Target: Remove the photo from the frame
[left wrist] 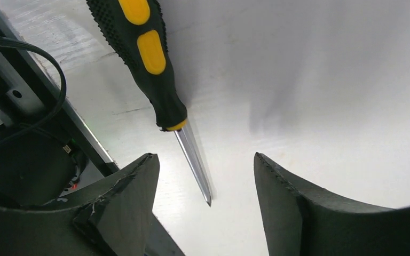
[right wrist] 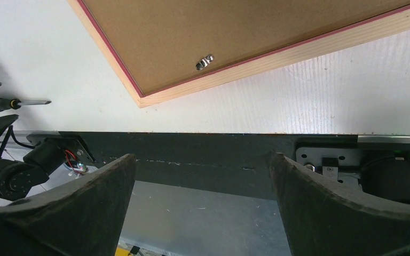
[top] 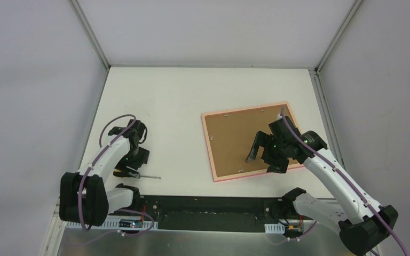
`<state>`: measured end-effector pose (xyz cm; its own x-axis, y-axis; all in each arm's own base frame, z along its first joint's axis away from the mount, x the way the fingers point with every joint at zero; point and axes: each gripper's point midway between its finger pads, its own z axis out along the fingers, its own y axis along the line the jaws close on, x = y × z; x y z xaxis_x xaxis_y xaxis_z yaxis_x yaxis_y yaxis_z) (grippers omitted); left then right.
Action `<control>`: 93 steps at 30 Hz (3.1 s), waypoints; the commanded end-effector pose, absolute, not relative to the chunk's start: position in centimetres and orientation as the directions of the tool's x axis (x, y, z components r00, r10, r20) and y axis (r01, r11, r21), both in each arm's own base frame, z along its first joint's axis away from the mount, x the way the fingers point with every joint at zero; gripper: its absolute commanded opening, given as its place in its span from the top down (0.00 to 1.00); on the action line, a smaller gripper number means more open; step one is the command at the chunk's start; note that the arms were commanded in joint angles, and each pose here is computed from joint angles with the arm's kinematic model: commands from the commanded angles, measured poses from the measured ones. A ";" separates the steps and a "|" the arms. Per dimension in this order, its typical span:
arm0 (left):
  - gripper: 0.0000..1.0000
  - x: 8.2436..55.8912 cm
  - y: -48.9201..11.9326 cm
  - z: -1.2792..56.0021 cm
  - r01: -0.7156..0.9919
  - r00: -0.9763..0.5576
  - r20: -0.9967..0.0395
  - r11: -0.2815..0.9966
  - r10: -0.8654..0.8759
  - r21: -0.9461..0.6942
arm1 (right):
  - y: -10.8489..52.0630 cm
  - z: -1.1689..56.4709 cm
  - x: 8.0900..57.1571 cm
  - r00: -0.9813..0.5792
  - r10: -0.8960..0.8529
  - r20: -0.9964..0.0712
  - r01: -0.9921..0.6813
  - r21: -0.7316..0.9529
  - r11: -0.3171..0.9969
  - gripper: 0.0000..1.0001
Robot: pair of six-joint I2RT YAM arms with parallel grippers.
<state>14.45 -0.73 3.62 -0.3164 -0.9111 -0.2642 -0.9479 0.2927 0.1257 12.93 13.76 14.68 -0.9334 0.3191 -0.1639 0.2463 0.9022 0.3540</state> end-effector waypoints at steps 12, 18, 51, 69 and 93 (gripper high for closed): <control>0.28 20.8 -11.8 14.7 -0.515 -0.748 -0.276 0.790 -0.604 -0.332 | 13.3 14.6 13.2 -0.939 0.282 -0.195 0.208 0.330 0.921 0.01; 0.28 20.6 -24.3 12.7 -0.239 -0.912 -0.181 0.836 -0.368 -0.494 | 12.4 15.8 13.8 -0.920 0.286 -0.268 0.194 0.321 0.927 0.01; 1.00 17.6 -34.8 5.3 -0.281 -0.947 -0.007 0.837 -0.322 -0.470 | 7.2 12.9 13.7 -0.706 0.625 -0.334 0.534 0.328 0.779 0.02; 1.00 18.7 -37.4 13.3 -0.528 -0.821 0.179 0.601 -0.542 -0.601 | 7.9 11.6 15.9 -0.605 0.795 -0.051 0.695 0.454 0.558 0.01; 1.00 18.6 -40.5 15.8 -0.528 -0.840 0.285 0.576 -0.461 -0.624 | 6.3 10.1 25.4 -0.483 0.874 0.051 0.595 0.752 0.285 0.23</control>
<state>17.07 -37.50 11.20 -0.8345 -0.5004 0.2307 -0.5419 0.6691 -0.5086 23.30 6.19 8.61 -0.4492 0.8890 0.0886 0.6929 0.2841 0.6627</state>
